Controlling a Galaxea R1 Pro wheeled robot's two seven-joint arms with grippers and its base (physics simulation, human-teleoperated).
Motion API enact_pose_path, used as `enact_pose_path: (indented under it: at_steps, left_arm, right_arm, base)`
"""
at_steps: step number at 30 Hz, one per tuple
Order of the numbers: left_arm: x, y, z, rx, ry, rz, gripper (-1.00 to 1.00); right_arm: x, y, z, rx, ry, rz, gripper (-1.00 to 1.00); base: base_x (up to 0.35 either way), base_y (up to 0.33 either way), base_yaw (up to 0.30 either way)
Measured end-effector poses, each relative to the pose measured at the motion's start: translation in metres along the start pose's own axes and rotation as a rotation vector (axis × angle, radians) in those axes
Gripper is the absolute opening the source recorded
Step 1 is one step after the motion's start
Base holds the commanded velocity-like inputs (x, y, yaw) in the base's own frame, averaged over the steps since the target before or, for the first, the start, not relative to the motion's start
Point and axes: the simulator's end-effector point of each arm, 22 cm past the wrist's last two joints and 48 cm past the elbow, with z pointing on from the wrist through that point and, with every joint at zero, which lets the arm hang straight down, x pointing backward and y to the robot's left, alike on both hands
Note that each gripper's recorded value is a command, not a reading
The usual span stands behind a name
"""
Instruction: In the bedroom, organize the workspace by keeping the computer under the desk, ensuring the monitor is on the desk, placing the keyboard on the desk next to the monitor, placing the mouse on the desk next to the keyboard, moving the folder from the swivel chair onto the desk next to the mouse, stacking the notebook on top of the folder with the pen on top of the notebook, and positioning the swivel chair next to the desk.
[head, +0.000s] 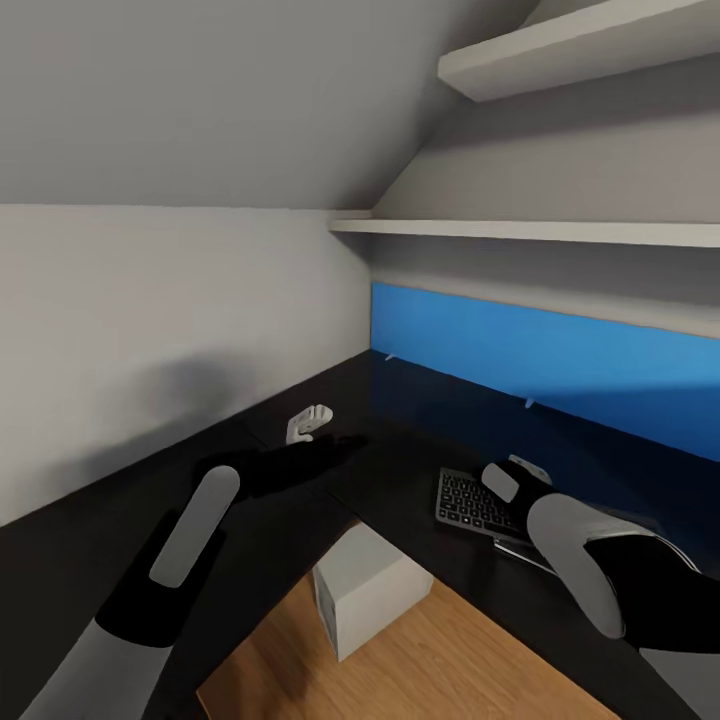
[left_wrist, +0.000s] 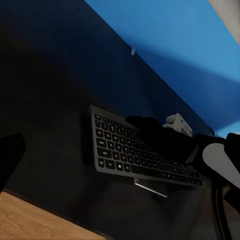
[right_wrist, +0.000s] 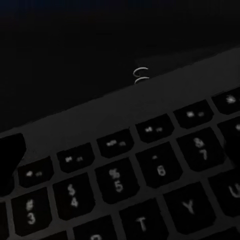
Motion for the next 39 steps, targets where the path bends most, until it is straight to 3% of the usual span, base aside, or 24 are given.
enact_pose_path:
  at_steps: [9,28,39]
  left_arm:
    - [0.0003,0.0001,-0.0001,0.002,0.002,-0.001,1.0]
    - [0.0009,0.0001,0.0001,0.002,0.003,-0.001,1.0]
    - [0.0019,-0.0004,0.0007,0.004,0.006,-0.002,1.0]
  right_arm:
    - [0.0029,0.0025,-0.0008,0.002,-0.004,-0.031,1.0]
    - [0.007,0.0033,-0.0019,0.011,0.007,-0.059,1.0]
    - [0.006,0.0082,-0.0022,-0.01,0.001,-0.019,1.0]
  base:
    - [0.0,0.0,0.057]
    - [0.0,0.0,0.266]
    - [0.0,0.0,0.098]
